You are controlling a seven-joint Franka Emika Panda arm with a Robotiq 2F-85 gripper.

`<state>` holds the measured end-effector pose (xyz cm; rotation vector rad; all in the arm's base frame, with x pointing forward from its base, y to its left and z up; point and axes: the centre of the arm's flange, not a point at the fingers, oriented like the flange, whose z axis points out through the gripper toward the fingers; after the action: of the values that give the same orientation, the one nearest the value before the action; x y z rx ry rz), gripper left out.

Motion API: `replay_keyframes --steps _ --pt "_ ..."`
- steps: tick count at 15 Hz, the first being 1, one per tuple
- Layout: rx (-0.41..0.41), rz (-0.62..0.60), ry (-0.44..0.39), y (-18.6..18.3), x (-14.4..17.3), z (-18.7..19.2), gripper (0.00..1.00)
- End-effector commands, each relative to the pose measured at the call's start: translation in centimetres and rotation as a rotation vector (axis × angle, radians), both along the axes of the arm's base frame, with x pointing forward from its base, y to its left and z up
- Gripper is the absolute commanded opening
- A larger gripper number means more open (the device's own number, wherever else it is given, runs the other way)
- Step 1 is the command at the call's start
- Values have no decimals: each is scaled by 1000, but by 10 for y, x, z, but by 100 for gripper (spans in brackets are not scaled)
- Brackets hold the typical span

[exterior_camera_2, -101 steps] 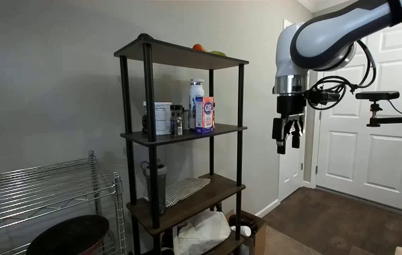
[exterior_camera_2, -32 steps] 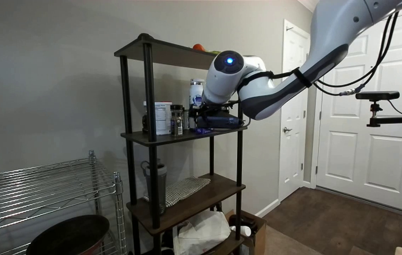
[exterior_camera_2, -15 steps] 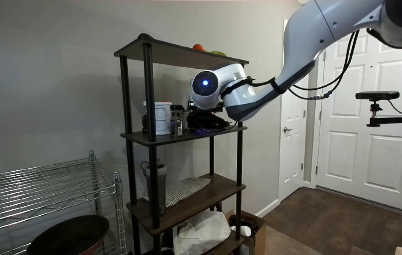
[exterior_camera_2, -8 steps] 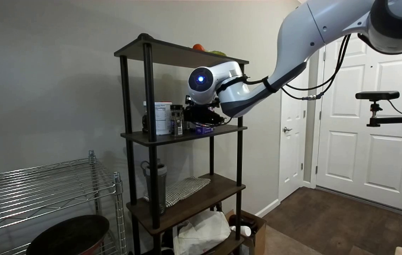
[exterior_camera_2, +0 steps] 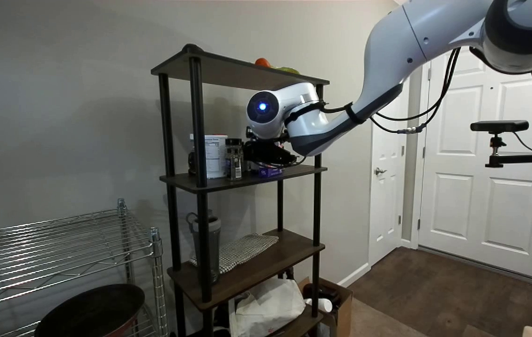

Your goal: Move the orange box on the second shelf to the right

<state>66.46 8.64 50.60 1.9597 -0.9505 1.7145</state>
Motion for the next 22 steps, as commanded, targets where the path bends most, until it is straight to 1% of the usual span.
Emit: replay_keyframes --steps 1,6,7,12,13,15,16,18,22 --pt "17 -9 10 11 -24 -1 100" --pt "11 5 39 27 -46 -6 100" --pt "7 12 42 28 -49 -8 80" --pt "6 33 65 33 -58 -14 47" --pt "7 34 69 33 -59 -15 87" --pt "9 42 78 34 -60 -16 88" --pt "11 45 83 34 -60 -17 94" --pt "32 59 93 37 -59 -19 100" --pt "25 53 80 39 -48 -19 100"
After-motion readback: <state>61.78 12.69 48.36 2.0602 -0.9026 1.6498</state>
